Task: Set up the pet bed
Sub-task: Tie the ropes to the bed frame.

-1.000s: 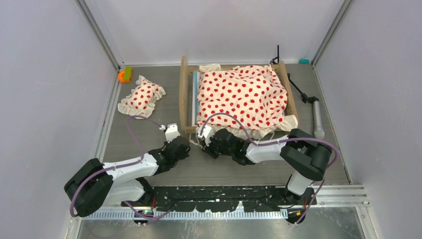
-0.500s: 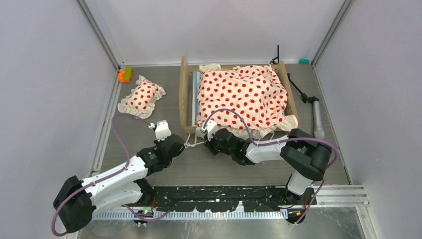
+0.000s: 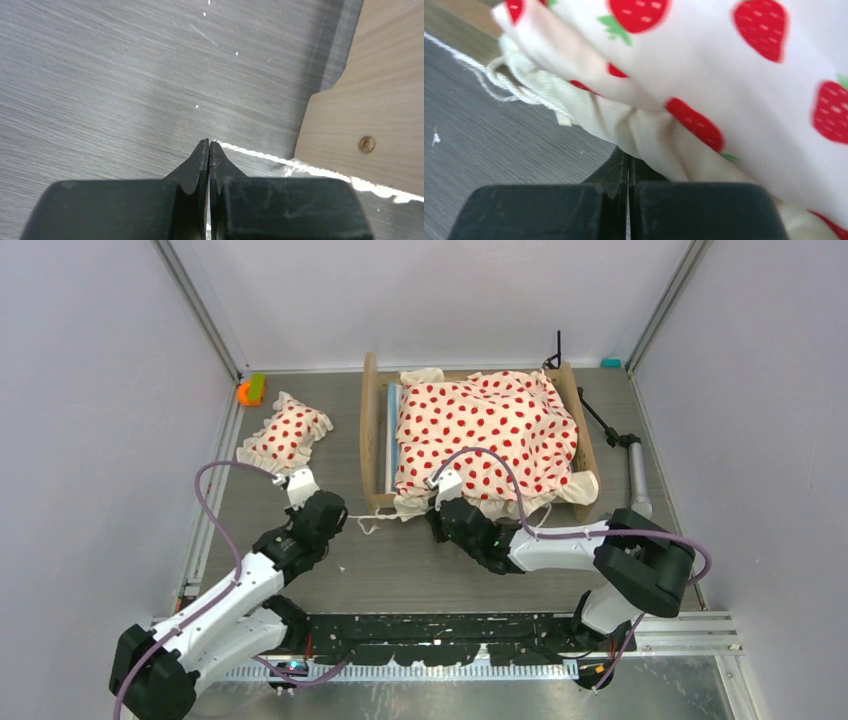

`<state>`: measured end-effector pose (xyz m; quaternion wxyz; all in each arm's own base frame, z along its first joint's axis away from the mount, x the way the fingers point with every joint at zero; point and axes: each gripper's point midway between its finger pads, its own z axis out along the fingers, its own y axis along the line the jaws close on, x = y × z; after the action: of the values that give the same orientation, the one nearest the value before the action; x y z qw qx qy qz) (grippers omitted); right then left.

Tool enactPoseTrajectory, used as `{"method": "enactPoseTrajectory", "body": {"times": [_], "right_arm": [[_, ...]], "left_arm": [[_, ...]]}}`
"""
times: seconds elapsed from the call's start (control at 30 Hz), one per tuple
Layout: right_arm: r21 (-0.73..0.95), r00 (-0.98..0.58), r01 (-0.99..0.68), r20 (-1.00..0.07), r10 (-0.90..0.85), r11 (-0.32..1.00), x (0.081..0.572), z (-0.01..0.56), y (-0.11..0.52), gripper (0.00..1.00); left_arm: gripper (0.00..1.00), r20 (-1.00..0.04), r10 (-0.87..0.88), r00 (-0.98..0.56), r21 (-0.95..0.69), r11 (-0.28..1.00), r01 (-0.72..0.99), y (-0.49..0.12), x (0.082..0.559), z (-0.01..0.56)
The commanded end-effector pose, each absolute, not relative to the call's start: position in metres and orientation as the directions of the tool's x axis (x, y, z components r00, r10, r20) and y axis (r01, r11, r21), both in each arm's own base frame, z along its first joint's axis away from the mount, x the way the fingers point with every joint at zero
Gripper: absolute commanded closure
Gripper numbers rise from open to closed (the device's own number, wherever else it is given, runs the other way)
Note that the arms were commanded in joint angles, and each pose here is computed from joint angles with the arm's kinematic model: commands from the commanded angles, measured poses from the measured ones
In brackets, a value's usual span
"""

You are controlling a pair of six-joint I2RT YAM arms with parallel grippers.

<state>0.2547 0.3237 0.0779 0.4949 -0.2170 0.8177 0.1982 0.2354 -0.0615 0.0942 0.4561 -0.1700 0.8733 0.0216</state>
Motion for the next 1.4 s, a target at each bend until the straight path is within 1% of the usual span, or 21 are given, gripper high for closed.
{"method": "enactPoseTrajectory", "body": {"times": [0.0,0.33,0.57,0.8,0.83,0.87,0.9,0.97,1.0,1.07,1.1,1.17,1.23,1.37], "right_arm": [[0.147,-0.441,-0.385,-0.896,-0.042,0.911,0.265,0.089,0.301,1.00],[0.167,-0.434,-0.226,-0.899,0.054,0.960,0.265,0.097,0.264,1.00],[0.164,-0.432,-0.212,-0.900,0.059,0.963,0.263,0.096,0.257,1.00],[0.167,-0.447,-0.245,-0.893,0.041,0.955,0.260,0.092,0.262,1.00],[0.176,-0.450,-0.266,-0.892,0.039,0.948,0.258,0.092,0.266,0.96],[0.179,-0.448,-0.303,-0.894,0.026,0.936,0.256,0.094,0.271,0.88],[0.192,-0.451,-0.348,-0.892,0.015,0.918,0.253,0.096,0.279,0.75],[0.209,-0.460,-0.413,-0.888,-0.005,0.887,0.247,0.102,0.290,0.59],[0.222,-0.461,-0.437,-0.888,-0.005,0.871,0.244,0.109,0.296,0.54],[0.243,-0.460,-0.488,-0.888,-0.010,0.838,0.238,0.122,0.304,0.49],[0.251,-0.462,-0.506,-0.887,-0.014,0.825,0.235,0.128,0.307,0.48],[0.253,-0.474,-0.541,-0.879,-0.043,0.802,0.228,0.134,0.310,0.48],[0.258,-0.480,-0.569,-0.875,-0.061,0.781,0.222,0.140,0.312,0.48],[0.285,-0.473,-0.560,-0.881,-0.018,0.778,0.219,0.148,0.306,0.48]], "left_arm": [[1.00,-0.843,-0.273,-0.463,-0.143,0.944,-0.296,-0.059,0.254,0.132],[1.00,-0.842,-0.291,-0.453,-0.147,0.934,-0.327,-0.045,0.260,0.137],[1.00,-0.838,-0.306,-0.451,-0.151,0.926,-0.347,-0.034,0.258,0.137],[1.00,-0.832,-0.312,-0.459,-0.156,0.925,-0.347,-0.032,0.253,0.133],[1.00,-0.830,-0.314,-0.460,-0.160,0.926,-0.343,-0.032,0.252,0.133],[1.00,-0.828,-0.315,-0.464,-0.164,0.927,-0.337,-0.033,0.250,0.133],[0.97,-0.826,-0.319,-0.466,-0.172,0.928,-0.331,-0.034,0.248,0.134],[0.86,-0.823,-0.328,-0.464,-0.186,0.927,-0.326,-0.034,0.244,0.136],[0.80,-0.822,-0.335,-0.461,-0.194,0.925,-0.326,-0.034,0.241,0.138],[0.67,-0.823,-0.355,-0.444,-0.222,0.920,-0.324,-0.033,0.236,0.145],[0.60,-0.821,-0.362,-0.442,-0.232,0.919,-0.320,-0.034,0.234,0.148],[0.53,-0.817,-0.367,-0.444,-0.257,0.922,-0.289,-0.038,0.231,0.153],[0.51,-0.815,-0.351,-0.461,-0.273,0.935,-0.227,-0.049,0.231,0.156],[0.52,-0.788,-0.316,-0.528,-0.347,0.937,-0.042,-0.088,0.237,0.151]]}}
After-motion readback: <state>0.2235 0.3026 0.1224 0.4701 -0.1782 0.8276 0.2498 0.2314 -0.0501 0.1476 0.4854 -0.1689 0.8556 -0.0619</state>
